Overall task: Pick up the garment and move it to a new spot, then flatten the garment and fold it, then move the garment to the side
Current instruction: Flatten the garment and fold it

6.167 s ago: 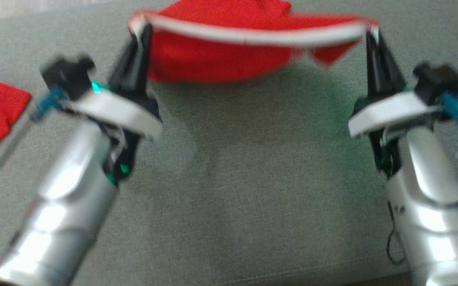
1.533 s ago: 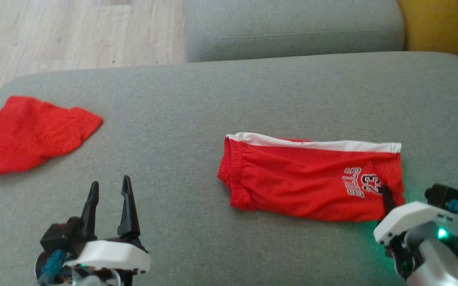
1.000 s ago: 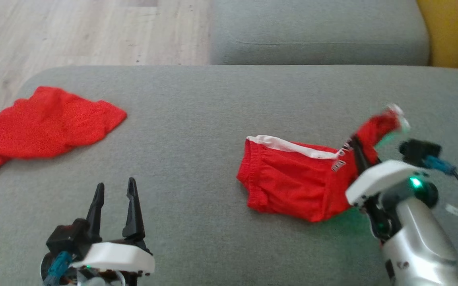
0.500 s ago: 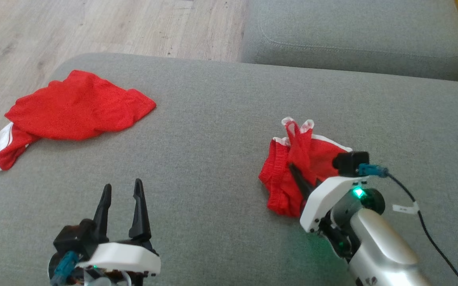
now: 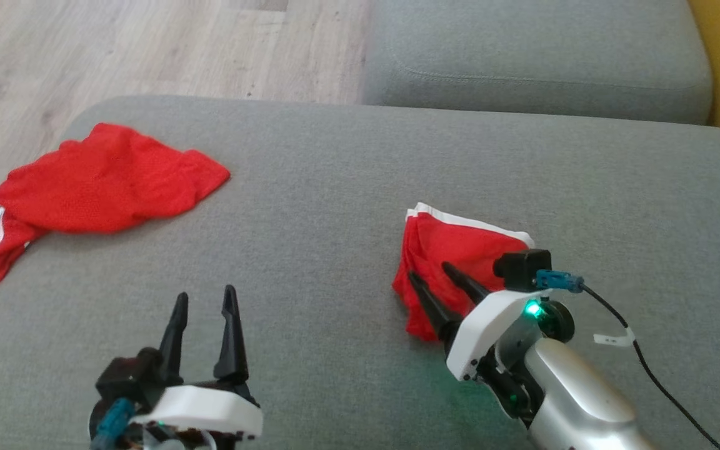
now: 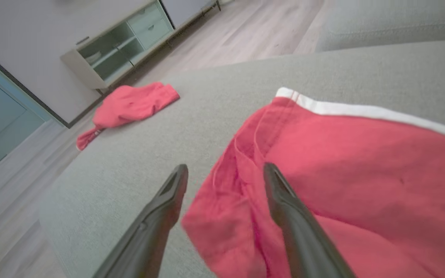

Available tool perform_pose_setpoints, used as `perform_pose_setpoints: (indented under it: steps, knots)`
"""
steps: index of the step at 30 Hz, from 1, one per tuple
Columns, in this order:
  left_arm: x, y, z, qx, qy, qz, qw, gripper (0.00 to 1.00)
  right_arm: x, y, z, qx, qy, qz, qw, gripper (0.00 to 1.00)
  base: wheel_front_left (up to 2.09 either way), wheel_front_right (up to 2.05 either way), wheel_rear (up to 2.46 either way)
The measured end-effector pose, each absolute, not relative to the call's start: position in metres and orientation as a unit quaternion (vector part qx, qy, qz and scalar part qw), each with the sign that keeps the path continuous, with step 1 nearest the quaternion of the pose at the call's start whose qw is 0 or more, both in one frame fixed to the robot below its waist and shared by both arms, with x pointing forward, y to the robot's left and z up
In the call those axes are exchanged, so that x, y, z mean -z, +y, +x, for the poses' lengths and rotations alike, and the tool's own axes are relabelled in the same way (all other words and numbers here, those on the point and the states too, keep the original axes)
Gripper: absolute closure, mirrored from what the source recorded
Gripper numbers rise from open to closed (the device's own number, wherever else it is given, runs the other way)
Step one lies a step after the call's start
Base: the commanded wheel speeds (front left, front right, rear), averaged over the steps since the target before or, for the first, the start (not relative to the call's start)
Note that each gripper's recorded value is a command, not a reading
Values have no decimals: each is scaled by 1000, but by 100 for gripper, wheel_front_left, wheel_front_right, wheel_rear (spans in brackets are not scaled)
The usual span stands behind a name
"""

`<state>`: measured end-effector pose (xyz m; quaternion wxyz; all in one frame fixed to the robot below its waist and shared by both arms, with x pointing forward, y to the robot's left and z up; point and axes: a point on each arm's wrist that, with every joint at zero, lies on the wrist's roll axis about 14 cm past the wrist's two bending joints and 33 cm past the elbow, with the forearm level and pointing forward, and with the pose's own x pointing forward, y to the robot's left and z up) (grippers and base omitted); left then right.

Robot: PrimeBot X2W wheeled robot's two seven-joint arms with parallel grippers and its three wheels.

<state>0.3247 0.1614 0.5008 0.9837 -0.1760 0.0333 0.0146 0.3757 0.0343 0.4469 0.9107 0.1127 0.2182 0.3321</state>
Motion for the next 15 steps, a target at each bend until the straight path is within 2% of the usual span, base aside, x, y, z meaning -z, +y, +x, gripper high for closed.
perform_pose_setpoints:
  steps: [6,14,15]
  knots:
    - [-502,144,326,8,36,-183,983,0,-470,22,386,-313,168,130,926,0,0,0,0]
    - [-502,137,328,17,38,-183,982,0,-488,-31,416,-235,103,106,961,0,0,0,0]
    - [-501,137,328,17,38,-184,982,0,-487,-36,419,-227,101,94,964,7,0,0,0]
